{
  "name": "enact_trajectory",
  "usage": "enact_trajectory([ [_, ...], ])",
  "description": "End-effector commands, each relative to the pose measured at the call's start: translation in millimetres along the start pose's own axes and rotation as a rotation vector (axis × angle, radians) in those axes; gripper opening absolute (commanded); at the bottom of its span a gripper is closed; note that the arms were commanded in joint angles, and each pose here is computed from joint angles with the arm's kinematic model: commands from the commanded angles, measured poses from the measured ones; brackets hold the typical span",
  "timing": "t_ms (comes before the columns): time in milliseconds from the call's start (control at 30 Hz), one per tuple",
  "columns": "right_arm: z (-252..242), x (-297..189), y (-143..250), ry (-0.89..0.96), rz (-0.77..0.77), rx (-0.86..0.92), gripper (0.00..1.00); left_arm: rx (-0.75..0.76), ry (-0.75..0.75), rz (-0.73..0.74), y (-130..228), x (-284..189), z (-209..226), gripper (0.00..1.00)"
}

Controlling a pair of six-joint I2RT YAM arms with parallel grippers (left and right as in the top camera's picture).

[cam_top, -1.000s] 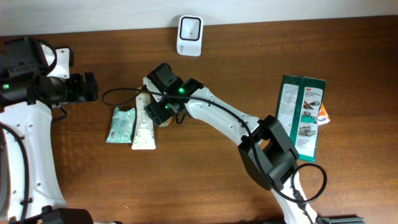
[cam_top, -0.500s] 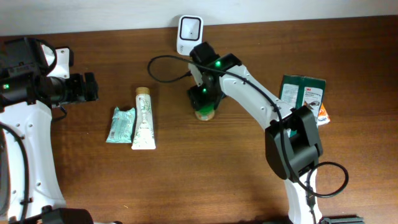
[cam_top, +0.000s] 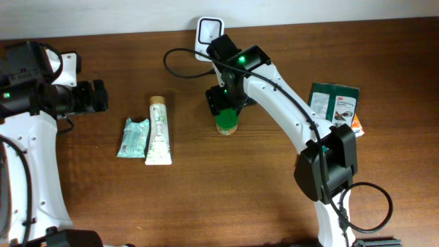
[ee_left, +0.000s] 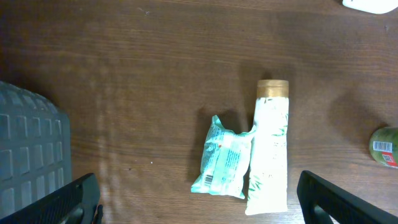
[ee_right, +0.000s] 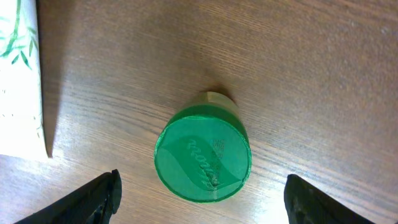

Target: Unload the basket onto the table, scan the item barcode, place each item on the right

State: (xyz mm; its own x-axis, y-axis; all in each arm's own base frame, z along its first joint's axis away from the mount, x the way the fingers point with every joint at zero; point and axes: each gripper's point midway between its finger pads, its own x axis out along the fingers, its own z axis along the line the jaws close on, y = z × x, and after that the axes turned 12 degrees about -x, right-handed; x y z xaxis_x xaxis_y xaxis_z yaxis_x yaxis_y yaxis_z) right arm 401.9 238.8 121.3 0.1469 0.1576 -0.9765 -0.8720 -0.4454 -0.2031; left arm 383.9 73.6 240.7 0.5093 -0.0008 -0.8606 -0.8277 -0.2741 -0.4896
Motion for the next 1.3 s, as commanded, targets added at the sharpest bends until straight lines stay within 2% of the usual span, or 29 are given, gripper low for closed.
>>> enact_trajectory([
  [0,-5,3,2,0.063,0.016,0.142,0.81,0.02,0.011,-0.011,-2,-3,-2,0.99],
  [100,0,23,4,0.05,0.05,0.162,0.8,0.02,0.011,-0.011,-2,-3,-2,0.99],
  [267,7,29,-4,0.02,0.028,0.163,0.8,0.02,0.011,-0.011,-2,-3,-2,0.99],
  [433,4,63,9,0.031,0.104,0.162,0.8,0.02,0.011,-0.011,-2,-3,-2,0.99],
  [667,5,67,22,0.036,0.152,0.099,0.63,0.02,0.011,-0.011,-2,-3,-2,0.99],
  [833,5,66,28,0.039,0.177,0.1,0.65,0.02,0.011,-0.011,-2,-3,-2,0.99],
  [867,5,66,30,0.04,0.184,0.1,0.7,0.02,0.011,-0.011,-2,-3,-2,0.99],
  [1033,4,65,31,0.041,0.19,0.101,0.7,0.02,0.011,-0.011,-2,-3,-2,0.99],
  [1100,4,65,31,0.041,0.191,0.101,0.69,0.02,0.011,-0.011,-2,-3,-2,0.99],
  [1267,7,44,14,0.031,0.141,0.1,0.57,0.02,0.011,-0.011,-2,-3,-2,0.99],
])
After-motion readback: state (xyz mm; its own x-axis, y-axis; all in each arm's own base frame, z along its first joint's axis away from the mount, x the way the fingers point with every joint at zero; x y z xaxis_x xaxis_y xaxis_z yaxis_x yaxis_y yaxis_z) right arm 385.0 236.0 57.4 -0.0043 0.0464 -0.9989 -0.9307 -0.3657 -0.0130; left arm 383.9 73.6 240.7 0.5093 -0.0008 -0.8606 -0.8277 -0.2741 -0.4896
